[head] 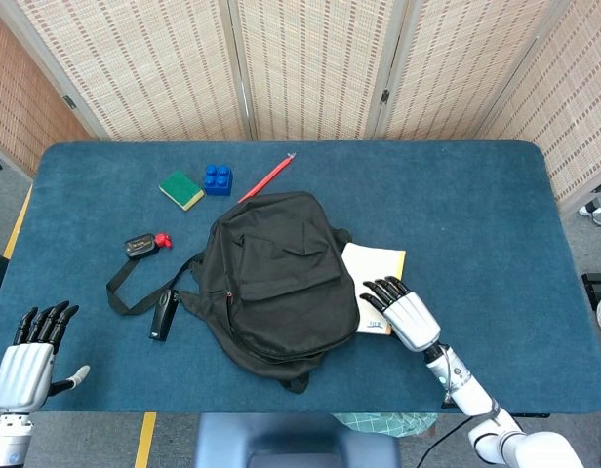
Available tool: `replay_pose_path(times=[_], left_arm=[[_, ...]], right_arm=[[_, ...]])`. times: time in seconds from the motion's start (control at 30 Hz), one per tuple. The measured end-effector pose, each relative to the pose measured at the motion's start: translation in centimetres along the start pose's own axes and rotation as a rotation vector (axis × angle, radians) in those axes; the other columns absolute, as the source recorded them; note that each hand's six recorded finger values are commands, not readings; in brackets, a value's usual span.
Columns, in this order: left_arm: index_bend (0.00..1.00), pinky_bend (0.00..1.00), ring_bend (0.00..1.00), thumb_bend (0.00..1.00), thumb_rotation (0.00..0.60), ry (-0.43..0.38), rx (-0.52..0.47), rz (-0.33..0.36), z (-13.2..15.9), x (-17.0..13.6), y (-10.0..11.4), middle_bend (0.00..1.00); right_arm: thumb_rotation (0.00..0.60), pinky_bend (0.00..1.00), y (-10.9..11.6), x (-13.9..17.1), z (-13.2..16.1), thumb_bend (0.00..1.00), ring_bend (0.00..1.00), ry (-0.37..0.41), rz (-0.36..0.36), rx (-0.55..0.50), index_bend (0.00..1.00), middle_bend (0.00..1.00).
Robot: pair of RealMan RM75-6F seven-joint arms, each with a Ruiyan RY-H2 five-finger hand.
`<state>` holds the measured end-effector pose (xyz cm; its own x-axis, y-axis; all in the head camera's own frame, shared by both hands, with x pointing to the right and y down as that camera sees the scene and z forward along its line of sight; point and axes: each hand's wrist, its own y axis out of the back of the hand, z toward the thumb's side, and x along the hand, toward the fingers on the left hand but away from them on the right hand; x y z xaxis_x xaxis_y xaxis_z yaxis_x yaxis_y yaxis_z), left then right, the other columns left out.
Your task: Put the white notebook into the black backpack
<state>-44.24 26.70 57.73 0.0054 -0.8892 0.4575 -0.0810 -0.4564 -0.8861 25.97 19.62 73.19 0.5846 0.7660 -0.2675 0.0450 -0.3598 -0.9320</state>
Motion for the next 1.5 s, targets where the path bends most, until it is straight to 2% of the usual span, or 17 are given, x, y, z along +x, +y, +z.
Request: replay_pose_path(times=[0.4, 0.57, 0.73, 0.93, 1.1, 1.3, 1.5], left_arm=[[0.15, 0.00, 0.12, 0.22, 0.600, 0.001, 0.002, -0.004, 0.0, 0.2, 0.0, 0.11], [0.15, 0.00, 0.12, 0.22, 0.600, 0.000, 0.001, -0.003, 0.0, 0.3, 0.0, 0.11], [0.14, 0.00, 0.12, 0.22, 0.600, -0.002, 0.001, 0.000, 0.0, 0.3, 0.1, 0.11], [0.14, 0.00, 0.12, 0.22, 0.600, -0.010, 0.006, -0.001, 0.0, 0.4, 0.2, 0.11], [0.14, 0.00, 0.12, 0.22, 0.600, -0.025, 0.011, 0.006, 0.2, 0.8, 0.4, 0.11], [0.14, 0.00, 0.12, 0.22, 0.600, -0.078, 0.021, 0.013, 1.1, 1.7, 0.8, 0.11], [0.14, 0.00, 0.12, 0.22, 0.600, -0.164, 0.037, 0.001, 2.8, 3.2, 1.2, 0.11]], right_arm=[[0.600, 0.21, 0.4, -0.6, 0.3, 0.33, 0.25, -0.020, -0.046, -0.023, 0.56, 0.33], [0.600, 0.21, 0.2, -0.6, 0.0, 0.33, 0.28, -0.035, -0.038, -0.003, 0.68, 0.38], [0.600, 0.22, 0.5, -0.5, -0.4, 0.33, 0.31, -0.040, -0.048, 0.027, 0.76, 0.42], [0.600, 0.22, 1.2, -0.2, -1.7, 0.34, 0.33, -0.047, -0.061, 0.082, 0.77, 0.42], [0.600, 0.22, 2.5, 0.2, -2.8, 0.41, 0.34, -0.052, -0.095, 0.129, 0.77, 0.42], [0.600, 0.22, 5.4, 1.4, -4.4, 0.44, 0.36, -0.065, -0.188, 0.194, 0.77, 0.42], [0.600, 0.22, 8.4, 2.8, -6.0, 0.44, 0.36, -0.080, -0.270, 0.268, 0.77, 0.42]])
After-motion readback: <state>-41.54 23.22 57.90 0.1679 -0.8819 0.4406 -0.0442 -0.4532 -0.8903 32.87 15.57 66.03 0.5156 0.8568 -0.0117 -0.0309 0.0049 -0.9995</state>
